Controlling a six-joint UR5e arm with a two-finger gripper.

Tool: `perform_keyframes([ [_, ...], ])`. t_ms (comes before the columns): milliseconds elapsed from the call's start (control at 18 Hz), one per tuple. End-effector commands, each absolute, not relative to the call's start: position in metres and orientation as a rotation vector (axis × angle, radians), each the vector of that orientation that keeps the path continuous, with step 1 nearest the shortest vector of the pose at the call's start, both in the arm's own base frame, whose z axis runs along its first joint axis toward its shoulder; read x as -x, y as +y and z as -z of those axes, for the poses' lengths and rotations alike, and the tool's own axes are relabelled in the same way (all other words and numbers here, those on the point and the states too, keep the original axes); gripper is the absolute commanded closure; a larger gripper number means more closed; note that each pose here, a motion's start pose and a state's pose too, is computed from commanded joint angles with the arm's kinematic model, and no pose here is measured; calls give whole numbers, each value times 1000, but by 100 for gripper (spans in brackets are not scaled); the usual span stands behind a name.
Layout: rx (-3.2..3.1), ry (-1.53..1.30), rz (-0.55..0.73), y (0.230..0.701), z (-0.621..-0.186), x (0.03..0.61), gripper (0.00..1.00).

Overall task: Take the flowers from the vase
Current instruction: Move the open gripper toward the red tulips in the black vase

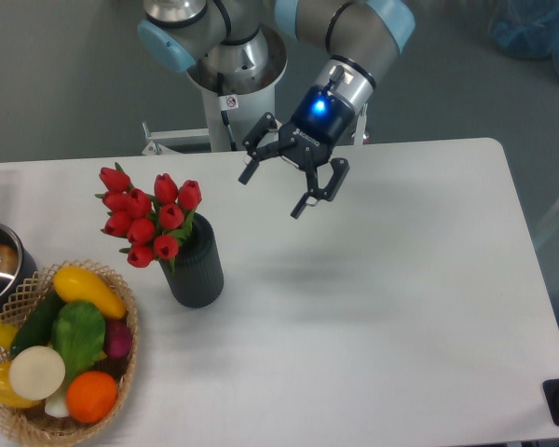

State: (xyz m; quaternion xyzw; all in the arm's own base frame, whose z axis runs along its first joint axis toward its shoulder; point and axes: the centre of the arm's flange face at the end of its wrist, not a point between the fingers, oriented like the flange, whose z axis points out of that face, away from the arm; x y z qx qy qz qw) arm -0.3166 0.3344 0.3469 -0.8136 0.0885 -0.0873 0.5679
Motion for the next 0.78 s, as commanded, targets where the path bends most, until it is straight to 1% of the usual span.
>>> perform_keyframes([
  [222, 1910, 230, 217, 338, -344, 303, 0],
  [444, 1911, 277, 257, 353, -341, 283, 0],
  [778, 1914, 308, 294, 365, -336, 272, 0],
])
